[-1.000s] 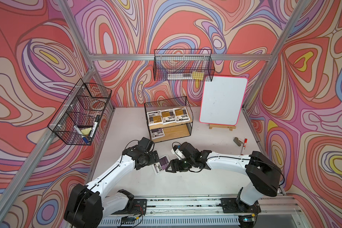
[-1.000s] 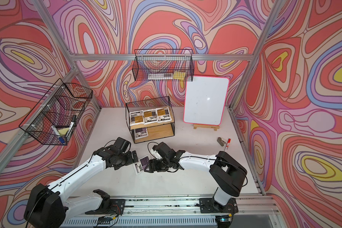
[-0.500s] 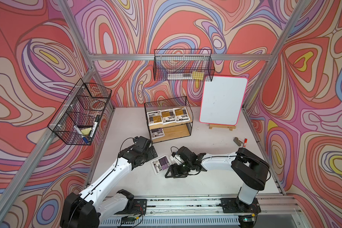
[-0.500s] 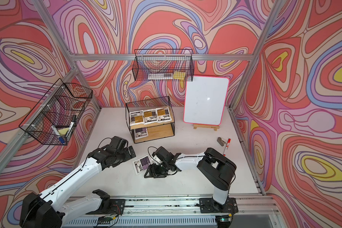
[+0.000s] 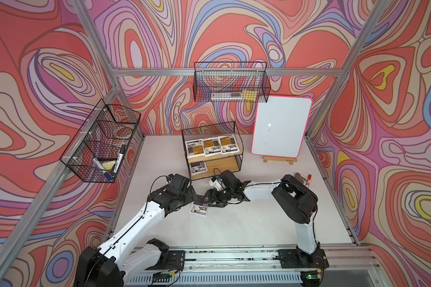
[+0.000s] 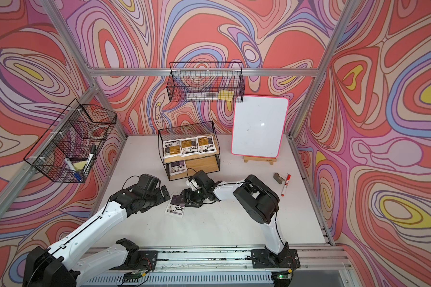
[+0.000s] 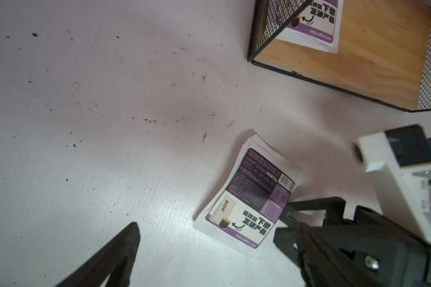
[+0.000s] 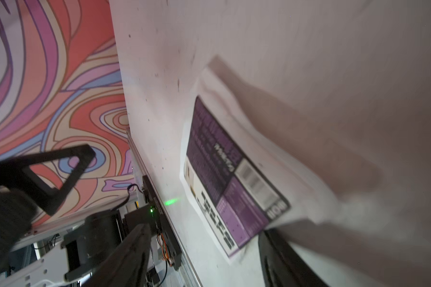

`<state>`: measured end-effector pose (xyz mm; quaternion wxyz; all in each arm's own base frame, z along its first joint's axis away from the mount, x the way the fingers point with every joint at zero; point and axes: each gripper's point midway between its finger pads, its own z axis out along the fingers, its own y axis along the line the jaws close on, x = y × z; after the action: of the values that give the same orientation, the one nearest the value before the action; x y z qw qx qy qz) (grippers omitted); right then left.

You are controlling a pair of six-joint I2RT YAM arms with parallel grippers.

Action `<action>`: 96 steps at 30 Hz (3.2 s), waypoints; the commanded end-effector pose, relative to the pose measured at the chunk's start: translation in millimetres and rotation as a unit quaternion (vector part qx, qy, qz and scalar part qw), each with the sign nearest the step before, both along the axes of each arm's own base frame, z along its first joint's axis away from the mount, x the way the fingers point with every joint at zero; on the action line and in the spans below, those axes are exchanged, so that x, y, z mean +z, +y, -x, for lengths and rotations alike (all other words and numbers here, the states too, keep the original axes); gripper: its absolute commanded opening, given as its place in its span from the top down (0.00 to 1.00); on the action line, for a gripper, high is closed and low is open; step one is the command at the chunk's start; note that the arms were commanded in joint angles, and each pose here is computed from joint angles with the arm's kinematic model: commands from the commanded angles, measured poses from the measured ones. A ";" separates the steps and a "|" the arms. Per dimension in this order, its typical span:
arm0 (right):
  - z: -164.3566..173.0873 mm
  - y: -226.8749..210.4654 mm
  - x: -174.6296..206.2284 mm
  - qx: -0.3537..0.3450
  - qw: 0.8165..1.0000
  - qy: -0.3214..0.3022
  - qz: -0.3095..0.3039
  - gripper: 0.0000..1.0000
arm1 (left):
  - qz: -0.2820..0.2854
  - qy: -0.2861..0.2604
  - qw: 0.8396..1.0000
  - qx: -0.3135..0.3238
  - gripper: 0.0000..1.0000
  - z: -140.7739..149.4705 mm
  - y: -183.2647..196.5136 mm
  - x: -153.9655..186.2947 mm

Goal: Place the bagged coffee beans on the shelf by color
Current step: Adjust the bagged coffee beans at the center of the board, then pick up the bagged coffee beans at the center of the board.

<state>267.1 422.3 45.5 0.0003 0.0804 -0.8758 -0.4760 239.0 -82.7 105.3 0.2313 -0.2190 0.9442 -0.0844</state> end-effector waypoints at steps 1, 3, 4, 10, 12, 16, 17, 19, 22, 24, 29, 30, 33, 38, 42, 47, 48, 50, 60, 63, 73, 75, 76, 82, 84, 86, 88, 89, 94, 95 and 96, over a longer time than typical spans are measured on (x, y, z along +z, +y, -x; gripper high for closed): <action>-28.0 -6.9 -28.3 -0.047 0.998 0.017 0.033 0.29 | -0.005 0.015 1.000 0.001 0.01 8.7 3.0 -9.9; -40.3 -1.1 -25.1 -0.059 0.998 0.017 0.021 0.30 | -0.004 0.020 1.000 -0.001 0.01 8.9 1.9 -14.7; -43.9 1.7 -21.3 -0.064 0.998 0.016 0.013 0.30 | -0.003 0.023 1.000 -0.003 0.01 8.6 0.7 -17.5; -31.5 -17.1 -5.5 -0.077 0.997 0.004 0.016 0.31 | 0.023 0.062 0.997 -0.049 0.01 7.8 -20.6 -46.9; -22.1 -28.0 -0.6 -0.078 0.997 -0.002 0.025 0.31 | 0.033 0.076 0.994 -0.064 0.01 8.3 -28.1 -57.3; -6.2 -53.7 8.9 -0.086 0.995 -0.012 0.044 0.30 | 0.056 0.086 0.991 -0.090 0.01 7.0 -41.4 -68.5; -4.1 -59.7 10.7 -0.088 0.995 -0.012 0.046 0.30 | 0.062 0.088 0.990 -0.096 0.01 6.9 -44.6 -70.4; -1.2 -73.7 14.0 -0.099 0.994 -0.009 0.050 0.31 | 0.087 0.094 0.985 -0.115 0.01 7.4 -56.8 -73.3; -3.0 -94.7 21.5 -0.120 0.991 -0.008 0.050 0.30 | 0.116 0.106 0.978 -0.140 0.01 8.9 -73.2 -78.2; -4.9 -106.5 23.8 -0.132 0.990 -0.006 0.053 0.30 | 0.133 0.114 0.972 -0.158 0.01 9.5 -84.1 -78.6; -11.5 -129.3 27.4 -0.160 0.985 -0.001 0.062 0.30 | 0.172 0.113 0.957 -0.204 0.01 4.9 -115.5 -72.8; -12.0 -134.6 26.5 -0.168 0.984 0.001 0.066 0.30 | 0.180 0.113 0.953 -0.214 0.01 3.5 -123.8 -71.6; -14.8 -149.6 26.8 -0.189 0.980 0.006 0.070 0.30 | 0.207 0.108 0.941 -0.247 0.01 -2.9 -152.2 -66.4; -13.0 -167.2 29.7 -0.207 0.975 0.006 0.081 0.30 | 0.221 0.089 0.927 -0.290 0.01 -16.0 -193.9 -49.6; -8.0 -170.2 28.2 -0.212 0.974 0.010 0.080 0.30 | 0.181 0.048 0.944 -0.274 0.01 -31.6 -186.2 -29.8; -5.8 -169.6 27.0 -0.219 0.973 0.016 0.067 0.30 | 0.042 -0.004 0.977 -0.208 0.01 -42.4 -125.9 -11.5; -5.0 -168.1 27.2 -0.217 0.974 0.018 0.062 0.30 | 0.013 -0.013 0.980 -0.197 0.01 -43.7 -113.4 -9.1; -5.3 -165.0 28.1 -0.216 0.975 0.017 0.054 0.30 | -0.031 -0.023 0.983 -0.182 0.01 -45.9 -95.0 -5.4; -8.2 -145.6 17.5 -0.221 0.975 0.014 0.020 0.30 | -0.110 -0.029 0.979 -0.170 0.01 -60.7 -76.1 -30.5; -10.0 -141.5 13.1 -0.224 0.974 0.017 0.012 0.30 | -0.113 -0.032 0.977 -0.177 0.01 -67.4 -80.7 -36.8; -4.8 -127.8 1.4 -0.212 0.977 0.033 0.002 0.30 | -0.134 -0.009 0.977 -0.166 0.01 -73.2 -71.4 -61.4; -3.5 -126.6 -1.0 -0.210 0.977 0.035 0.004 0.30 | -0.137 -0.002 0.977 -0.163 0.01 -71.1 -68.0 -67.3; -3.3 -126.8 -2.7 -0.211 0.977 0.037 0.005 0.30 | -0.138 0.001 0.977 -0.163 0.01 -70.0 -66.8 -69.4; -4.1 -125.6 -12.9 -0.218 0.975 0.048 0.005 0.30 | -0.140 0.024 0.976 -0.162 0.01 -62.1 -62.7 -87.2; -4.6 -125.3 -16.6 -0.220 0.974 0.051 0.003 0.30 | -0.140 0.029 0.976 -0.161 0.01 -59.6 -61.5 -92.0; -4.8 -125.8 -21.0 -0.225 0.973 0.054 0.003 0.30 | -0.141 0.036 0.976 -0.161 0.01 -56.6 -59.9 -97.0; -4.5 -126.3 -30.5 -0.230 0.971 0.063 0.006 0.30 | -0.141 0.041 0.976 -0.162 0.01 -54.6 -59.4 -100.7; -4.6 -126.3 -33.1 -0.232 0.971 0.065 0.004 0.30 | -0.141 0.042 0.976 -0.162 0.01 -53.9 -59.0 -102.0; -7.9 -123.9 -43.1 -0.242 0.968 0.070 -0.012 0.31 | -0.143 0.044 0.975 -0.163 0.01 -53.3 -58.6 -103.2; -8.6 -123.2 -45.6 -0.244 0.967 0.073 -0.014 0.31 | -0.143 0.045 0.975 -0.163 0.01 -53.1 -58.4 -103.3; -9.8 -122.7 -46.9 -0.245 0.967 0.073 -0.017 0.32 | -0.144 0.046 0.975 -0.164 0.01 -52.5 -58.0 -103.8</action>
<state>291.1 313.6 42.7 -0.0893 -0.1269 -0.8369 -0.5249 304.6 -150.4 18.5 0.2285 -0.0330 0.9730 0.0060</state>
